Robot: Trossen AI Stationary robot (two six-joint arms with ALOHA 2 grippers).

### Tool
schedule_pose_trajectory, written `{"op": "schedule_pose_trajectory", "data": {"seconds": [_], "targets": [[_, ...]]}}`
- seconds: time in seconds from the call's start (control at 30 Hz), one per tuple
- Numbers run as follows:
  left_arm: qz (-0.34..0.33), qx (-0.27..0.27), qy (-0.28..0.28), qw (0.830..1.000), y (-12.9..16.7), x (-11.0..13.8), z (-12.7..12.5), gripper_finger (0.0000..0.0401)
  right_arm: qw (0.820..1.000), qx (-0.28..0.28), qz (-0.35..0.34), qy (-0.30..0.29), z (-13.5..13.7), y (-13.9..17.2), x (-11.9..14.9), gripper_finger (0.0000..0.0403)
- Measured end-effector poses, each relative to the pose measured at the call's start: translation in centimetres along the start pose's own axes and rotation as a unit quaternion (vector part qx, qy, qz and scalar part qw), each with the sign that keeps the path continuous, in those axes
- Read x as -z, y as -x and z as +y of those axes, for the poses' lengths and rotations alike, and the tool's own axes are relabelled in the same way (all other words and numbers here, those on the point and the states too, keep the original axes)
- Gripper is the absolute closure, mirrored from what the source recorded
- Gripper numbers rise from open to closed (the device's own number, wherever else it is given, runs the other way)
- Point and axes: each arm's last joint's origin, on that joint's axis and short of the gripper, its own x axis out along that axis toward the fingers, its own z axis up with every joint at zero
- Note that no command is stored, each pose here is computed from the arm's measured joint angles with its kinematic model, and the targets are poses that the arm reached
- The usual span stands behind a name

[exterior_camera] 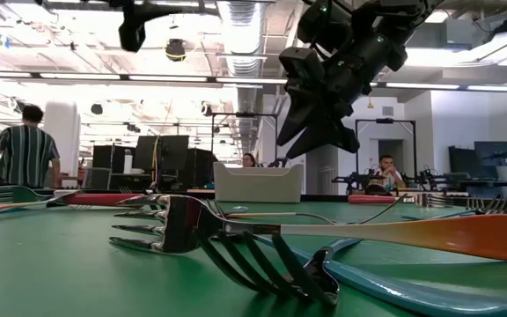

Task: Sort silverware by color (type)
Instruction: Put the pink fork into the transparent bin

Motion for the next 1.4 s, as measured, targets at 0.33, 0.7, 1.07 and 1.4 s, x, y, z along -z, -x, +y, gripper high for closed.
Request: {"op": "schedule_pose_trajectory", "data": {"seconds": [0.33,0.7,1.07,1.4], "targets": [[-0.016,0.015,-0.052,0.998,0.5,-2.5,-1.7,0.0266,0.999,-0.009,-0.005,0.051,0.1,0.1,-0.2,0.0248],[0.092,-0.053,-0.017,0.994,0.6,0.3,-1.7,0.0266,0.993,-0.088,0.018,0.079,1.0,0.5,-0.3,0.0248],[0.238,-0.125,0.012,0.963,-2.4,5.9,-2.2,0.0266,0.997,-0.022,0.053,0.056,0.7,-0.1,1.3,0.0248],[0.322,-0.159,-0.037,0.933,-0.4,2.1,-0.6,0.0266,0.994,0.035,0.025,-0.102,3.2,-0.3,4.6,0.0248]]}}
